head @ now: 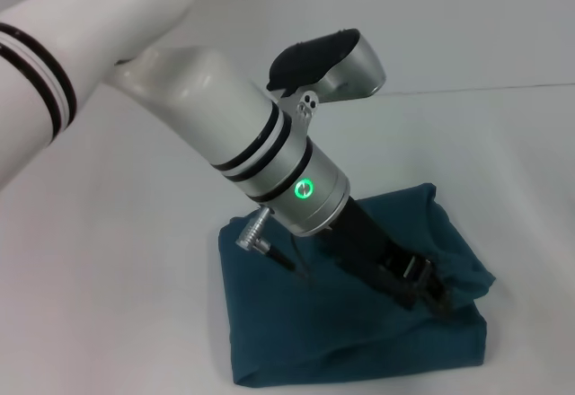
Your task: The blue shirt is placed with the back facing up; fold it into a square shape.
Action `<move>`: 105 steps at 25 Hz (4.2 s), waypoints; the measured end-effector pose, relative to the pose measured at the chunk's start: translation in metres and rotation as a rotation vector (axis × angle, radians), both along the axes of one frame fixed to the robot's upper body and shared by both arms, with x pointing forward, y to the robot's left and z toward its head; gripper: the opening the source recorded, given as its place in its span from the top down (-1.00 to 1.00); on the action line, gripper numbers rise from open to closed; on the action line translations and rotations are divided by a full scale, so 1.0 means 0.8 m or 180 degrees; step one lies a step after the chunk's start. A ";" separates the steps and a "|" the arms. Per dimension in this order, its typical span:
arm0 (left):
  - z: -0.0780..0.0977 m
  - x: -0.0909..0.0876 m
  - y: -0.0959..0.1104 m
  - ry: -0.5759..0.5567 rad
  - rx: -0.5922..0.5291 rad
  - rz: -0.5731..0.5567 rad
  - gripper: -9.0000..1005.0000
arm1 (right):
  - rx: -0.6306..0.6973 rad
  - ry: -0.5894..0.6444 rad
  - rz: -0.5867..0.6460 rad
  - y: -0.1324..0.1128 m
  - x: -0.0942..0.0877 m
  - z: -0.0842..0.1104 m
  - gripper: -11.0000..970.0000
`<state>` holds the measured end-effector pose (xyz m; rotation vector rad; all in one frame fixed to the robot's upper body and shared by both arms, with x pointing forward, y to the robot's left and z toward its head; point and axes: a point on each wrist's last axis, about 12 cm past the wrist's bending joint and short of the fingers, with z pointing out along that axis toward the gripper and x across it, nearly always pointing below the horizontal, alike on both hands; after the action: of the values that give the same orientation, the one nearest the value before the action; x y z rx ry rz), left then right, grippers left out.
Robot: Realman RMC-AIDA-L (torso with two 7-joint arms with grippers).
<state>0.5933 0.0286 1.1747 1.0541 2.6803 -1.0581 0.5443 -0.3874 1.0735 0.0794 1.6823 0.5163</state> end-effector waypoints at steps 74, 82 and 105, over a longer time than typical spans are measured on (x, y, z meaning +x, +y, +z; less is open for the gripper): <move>-0.065 -0.065 0.344 -0.1325 -0.1072 0.1076 -0.89 | -0.3180 0.2594 0.2055 0.346 0.081 0.108 -0.12; -0.067 -0.065 0.345 -0.1350 -0.1056 0.1096 -0.89 | -0.3125 0.2546 0.2027 0.344 0.082 0.106 0.38; -0.061 -0.059 0.342 -0.1409 -0.1070 0.1044 -0.88 | -0.1629 0.2532 0.1361 0.228 0.072 0.101 0.95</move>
<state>0.5465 0.3022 1.1261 0.6618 2.1332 -1.0178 0.6022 -0.2052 1.1540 -0.5217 2.5898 0.3650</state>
